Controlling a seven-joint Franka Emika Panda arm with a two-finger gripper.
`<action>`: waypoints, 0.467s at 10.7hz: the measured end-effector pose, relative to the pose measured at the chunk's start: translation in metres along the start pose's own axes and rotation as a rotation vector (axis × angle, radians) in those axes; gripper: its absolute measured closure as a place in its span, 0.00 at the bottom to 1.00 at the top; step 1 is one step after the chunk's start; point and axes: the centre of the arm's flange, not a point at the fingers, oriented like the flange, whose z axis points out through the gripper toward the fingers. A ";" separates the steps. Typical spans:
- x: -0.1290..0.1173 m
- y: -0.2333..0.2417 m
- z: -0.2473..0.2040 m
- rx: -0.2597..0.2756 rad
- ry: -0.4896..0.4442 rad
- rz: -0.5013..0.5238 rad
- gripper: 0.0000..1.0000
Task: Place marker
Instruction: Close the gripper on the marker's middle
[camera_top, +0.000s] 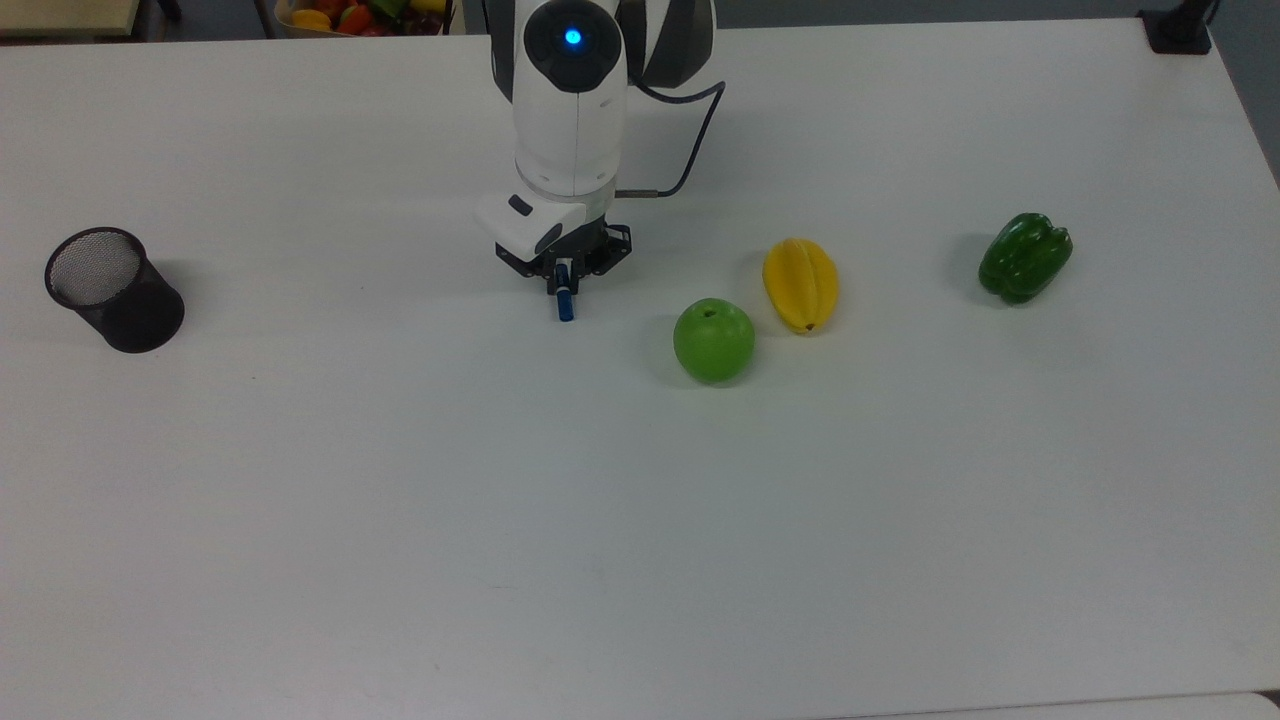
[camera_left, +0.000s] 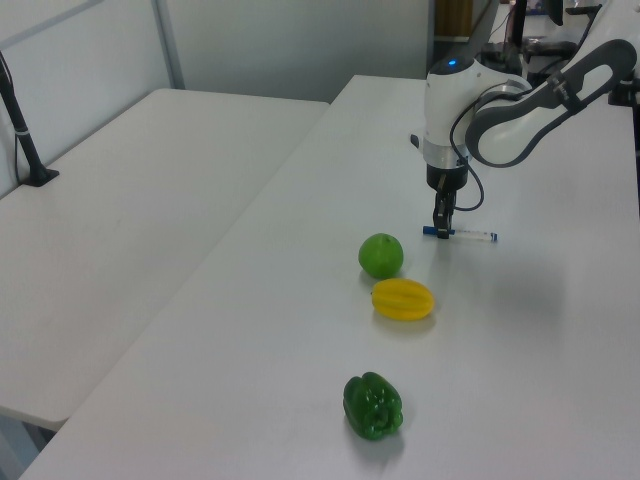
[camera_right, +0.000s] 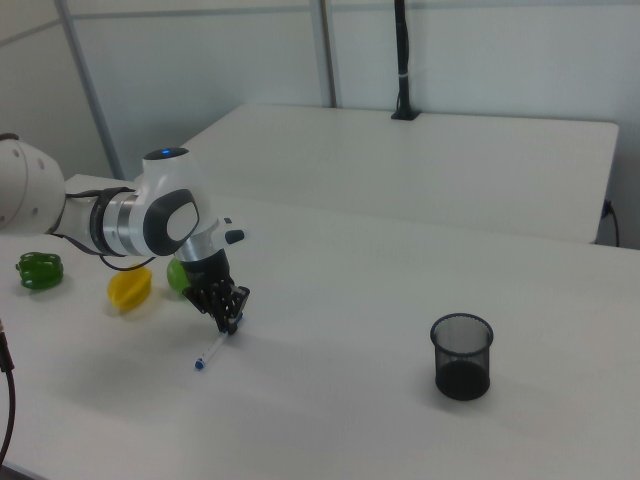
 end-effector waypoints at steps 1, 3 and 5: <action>0.000 0.000 0.000 0.000 0.000 0.000 0.84; 0.000 0.002 0.000 -0.001 0.000 0.006 0.84; 0.000 0.007 -0.010 -0.002 0.013 0.020 0.84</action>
